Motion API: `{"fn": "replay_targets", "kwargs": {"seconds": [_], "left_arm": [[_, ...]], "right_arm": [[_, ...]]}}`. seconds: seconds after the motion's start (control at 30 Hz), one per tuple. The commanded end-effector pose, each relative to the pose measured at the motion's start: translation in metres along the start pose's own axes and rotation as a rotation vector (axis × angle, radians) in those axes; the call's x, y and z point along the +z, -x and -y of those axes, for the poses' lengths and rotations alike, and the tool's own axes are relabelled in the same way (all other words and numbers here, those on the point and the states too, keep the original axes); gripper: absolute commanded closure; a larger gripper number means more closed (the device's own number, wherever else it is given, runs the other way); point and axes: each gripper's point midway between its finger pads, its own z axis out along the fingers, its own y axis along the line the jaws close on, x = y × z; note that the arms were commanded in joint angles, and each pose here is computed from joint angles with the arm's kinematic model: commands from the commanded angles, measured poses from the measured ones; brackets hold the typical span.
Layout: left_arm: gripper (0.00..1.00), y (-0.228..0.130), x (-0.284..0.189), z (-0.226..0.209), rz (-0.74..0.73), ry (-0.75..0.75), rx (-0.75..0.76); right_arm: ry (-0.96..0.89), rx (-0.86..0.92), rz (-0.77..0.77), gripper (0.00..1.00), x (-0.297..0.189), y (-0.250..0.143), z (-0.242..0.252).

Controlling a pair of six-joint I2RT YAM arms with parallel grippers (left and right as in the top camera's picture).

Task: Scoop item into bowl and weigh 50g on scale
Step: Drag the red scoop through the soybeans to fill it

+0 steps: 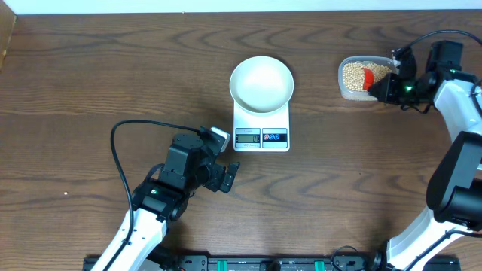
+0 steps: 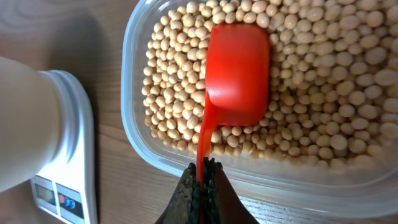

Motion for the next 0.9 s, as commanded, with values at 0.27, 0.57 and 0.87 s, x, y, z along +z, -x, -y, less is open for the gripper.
{"fn": "replay_targets", "kwargs": {"seconds": [0.27,0.57,0.87], "left_arm": [[0.02,0.010,-0.004,-0.003,0.023,0.014,0.014],[0.02,0.010,-0.004,-0.003,0.023,0.014,0.013],[0.02,0.010,-0.004,-0.003,0.023,0.014,0.014]], "right_arm": [[0.251,0.161,0.062,0.99,-0.024,0.006,0.003],[0.286,0.204,0.088,0.99,-0.037,0.007,0.012],[0.274,0.273,0.105,0.99,-0.047,0.007,0.027]]}}
